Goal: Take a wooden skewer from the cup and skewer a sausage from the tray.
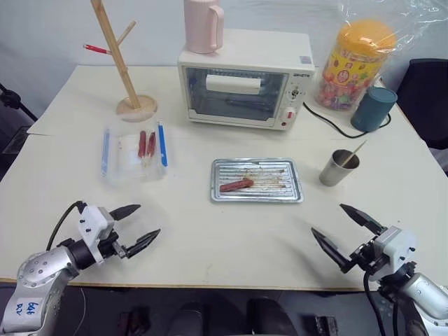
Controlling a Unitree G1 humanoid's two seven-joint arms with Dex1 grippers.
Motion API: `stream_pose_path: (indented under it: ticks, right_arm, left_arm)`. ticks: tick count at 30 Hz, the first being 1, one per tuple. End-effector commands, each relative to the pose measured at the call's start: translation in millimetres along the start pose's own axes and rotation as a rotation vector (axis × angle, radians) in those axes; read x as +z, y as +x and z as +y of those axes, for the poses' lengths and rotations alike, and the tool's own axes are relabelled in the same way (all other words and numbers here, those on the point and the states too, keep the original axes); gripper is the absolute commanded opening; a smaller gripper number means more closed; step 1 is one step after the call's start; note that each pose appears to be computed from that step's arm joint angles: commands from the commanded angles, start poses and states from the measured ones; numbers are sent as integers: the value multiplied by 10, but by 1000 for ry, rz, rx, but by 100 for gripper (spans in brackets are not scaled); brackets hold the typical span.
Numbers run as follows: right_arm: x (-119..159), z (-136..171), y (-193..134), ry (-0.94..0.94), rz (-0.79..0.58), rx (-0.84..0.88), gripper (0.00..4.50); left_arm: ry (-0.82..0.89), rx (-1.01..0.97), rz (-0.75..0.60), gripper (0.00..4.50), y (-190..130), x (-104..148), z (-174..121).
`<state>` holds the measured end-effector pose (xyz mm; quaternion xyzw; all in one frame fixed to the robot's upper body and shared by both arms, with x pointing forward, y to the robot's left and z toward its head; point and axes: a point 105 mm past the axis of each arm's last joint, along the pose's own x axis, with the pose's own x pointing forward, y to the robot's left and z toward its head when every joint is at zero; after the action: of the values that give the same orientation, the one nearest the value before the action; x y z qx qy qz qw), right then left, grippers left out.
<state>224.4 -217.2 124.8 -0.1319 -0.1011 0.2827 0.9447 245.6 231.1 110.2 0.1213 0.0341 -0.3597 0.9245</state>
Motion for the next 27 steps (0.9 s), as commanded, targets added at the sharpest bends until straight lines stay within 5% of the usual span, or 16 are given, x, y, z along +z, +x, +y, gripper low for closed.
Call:
stream_pose_path:
  ticks: [1, 7, 11, 17, 27]
  right_arm:
    - [32, -26, -17, -2, -23, -7, 450]
    - [148, -106, -58, -6, -45, -37, 450]
    - [255, -366, -409, -12, 3, -146, 450]
    - [148, -523, -731, 30, 107, -185, 450]
    - [255, -865, -401, 174, 105, -111, 450]
  left_arm:
    - [15, 15, -6, 446, -42, 10, 6]
    - [-84, -99, -133, 446, 25, 293, -5]
    - [57, -335, -142, 446, 104, 565, -157]
    - [-45, -442, -201, 446, 260, 695, -161]
    - [-110, -452, -288, 446, 448, 853, -197]
